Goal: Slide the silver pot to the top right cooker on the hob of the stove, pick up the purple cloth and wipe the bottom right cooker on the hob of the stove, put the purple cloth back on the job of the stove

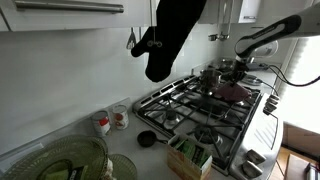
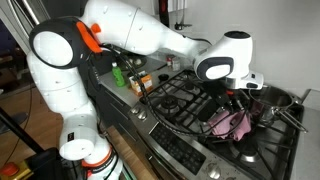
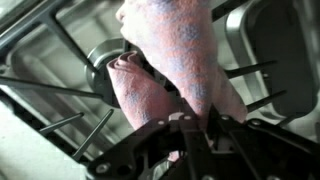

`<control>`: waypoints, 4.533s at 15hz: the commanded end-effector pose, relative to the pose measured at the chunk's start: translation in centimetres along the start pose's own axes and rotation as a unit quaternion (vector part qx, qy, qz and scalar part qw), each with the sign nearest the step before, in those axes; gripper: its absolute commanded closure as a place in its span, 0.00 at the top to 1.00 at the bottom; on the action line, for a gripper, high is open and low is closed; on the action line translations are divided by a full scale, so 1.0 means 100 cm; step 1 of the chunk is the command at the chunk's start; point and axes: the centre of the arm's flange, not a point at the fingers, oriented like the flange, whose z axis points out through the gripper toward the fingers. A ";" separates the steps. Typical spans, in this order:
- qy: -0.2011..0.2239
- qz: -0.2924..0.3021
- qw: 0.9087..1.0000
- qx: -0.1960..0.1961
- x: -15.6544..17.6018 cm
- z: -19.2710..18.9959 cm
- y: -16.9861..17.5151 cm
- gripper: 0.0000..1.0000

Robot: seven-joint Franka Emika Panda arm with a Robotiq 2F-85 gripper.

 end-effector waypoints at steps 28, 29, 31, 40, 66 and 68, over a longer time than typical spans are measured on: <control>-0.083 0.057 0.993 0.058 -0.006 0.003 -0.006 0.04; -0.096 0.057 0.990 0.083 -0.007 -0.002 -0.006 0.04; -0.116 0.057 0.984 0.120 -0.009 -0.005 -0.005 0.04; 0.067 0.032 0.988 -0.133 0.021 0.015 0.044 0.04; -0.060 0.050 0.991 0.107 -0.010 -0.003 -0.021 0.04; -0.056 0.038 0.989 0.128 -0.012 -0.013 -0.029 0.04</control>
